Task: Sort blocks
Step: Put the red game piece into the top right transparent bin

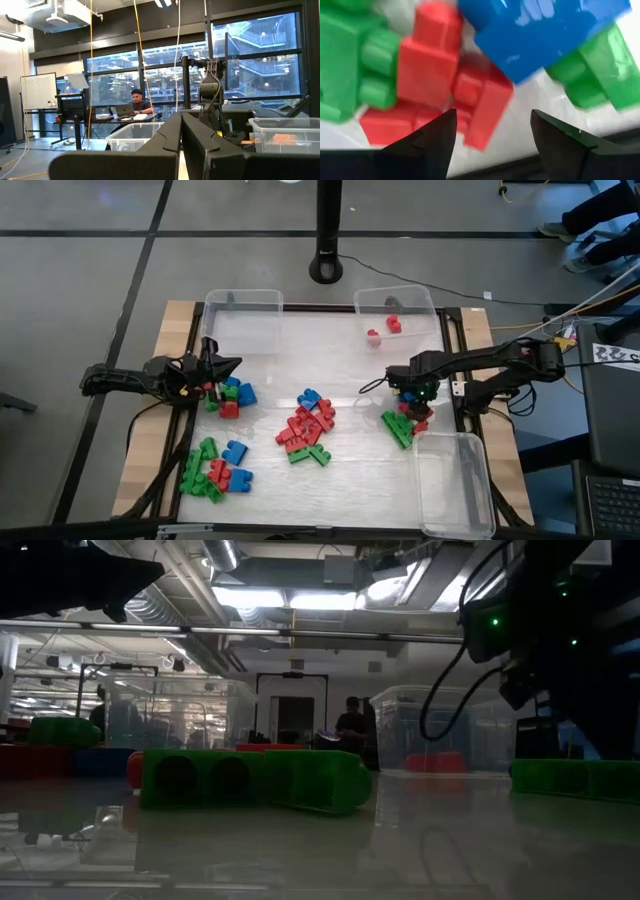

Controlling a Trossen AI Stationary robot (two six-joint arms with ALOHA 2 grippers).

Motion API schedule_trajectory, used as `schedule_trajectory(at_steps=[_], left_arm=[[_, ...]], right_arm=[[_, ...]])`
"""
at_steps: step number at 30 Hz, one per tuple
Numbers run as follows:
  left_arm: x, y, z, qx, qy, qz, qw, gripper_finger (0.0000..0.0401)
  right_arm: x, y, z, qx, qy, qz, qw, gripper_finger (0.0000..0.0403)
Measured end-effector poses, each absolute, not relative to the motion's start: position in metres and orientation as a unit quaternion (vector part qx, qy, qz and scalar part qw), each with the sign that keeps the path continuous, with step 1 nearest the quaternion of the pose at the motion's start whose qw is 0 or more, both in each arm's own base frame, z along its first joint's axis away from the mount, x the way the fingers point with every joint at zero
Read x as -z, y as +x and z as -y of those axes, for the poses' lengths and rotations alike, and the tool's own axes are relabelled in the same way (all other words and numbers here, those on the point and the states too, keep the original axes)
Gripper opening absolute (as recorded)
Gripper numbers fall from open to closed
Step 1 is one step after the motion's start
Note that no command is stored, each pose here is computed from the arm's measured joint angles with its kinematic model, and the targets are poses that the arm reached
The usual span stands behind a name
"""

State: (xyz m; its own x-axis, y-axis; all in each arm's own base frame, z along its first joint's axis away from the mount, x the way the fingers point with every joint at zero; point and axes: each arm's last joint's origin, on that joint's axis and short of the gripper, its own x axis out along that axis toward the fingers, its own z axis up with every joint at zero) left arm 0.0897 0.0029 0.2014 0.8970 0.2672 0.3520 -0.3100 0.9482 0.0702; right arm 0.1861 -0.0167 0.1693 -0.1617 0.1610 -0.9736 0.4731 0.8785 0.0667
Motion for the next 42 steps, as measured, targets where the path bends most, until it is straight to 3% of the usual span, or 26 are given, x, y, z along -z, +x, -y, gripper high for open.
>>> schedule_trajectory(at_steps=[26,36,42], left_arm=[[-0.201,0.09,-0.003,-0.149,0.064,0.17,0.972,0.0004],[-0.201,0.09,-0.003,-0.149,0.064,0.17,0.972,0.0004],[-0.201,0.09,-0.003,-0.149,0.064,0.17,0.972,0.0004]], right_arm=[[-0.14,0.173,0.017,0.139,0.187,-0.746,0.624,0.0253],[-0.169,0.187,0.019,0.12,0.15,-0.752,0.631,0.0253],[-0.188,0.203,0.017,0.08,0.198,-0.725,0.655,0.0253]])
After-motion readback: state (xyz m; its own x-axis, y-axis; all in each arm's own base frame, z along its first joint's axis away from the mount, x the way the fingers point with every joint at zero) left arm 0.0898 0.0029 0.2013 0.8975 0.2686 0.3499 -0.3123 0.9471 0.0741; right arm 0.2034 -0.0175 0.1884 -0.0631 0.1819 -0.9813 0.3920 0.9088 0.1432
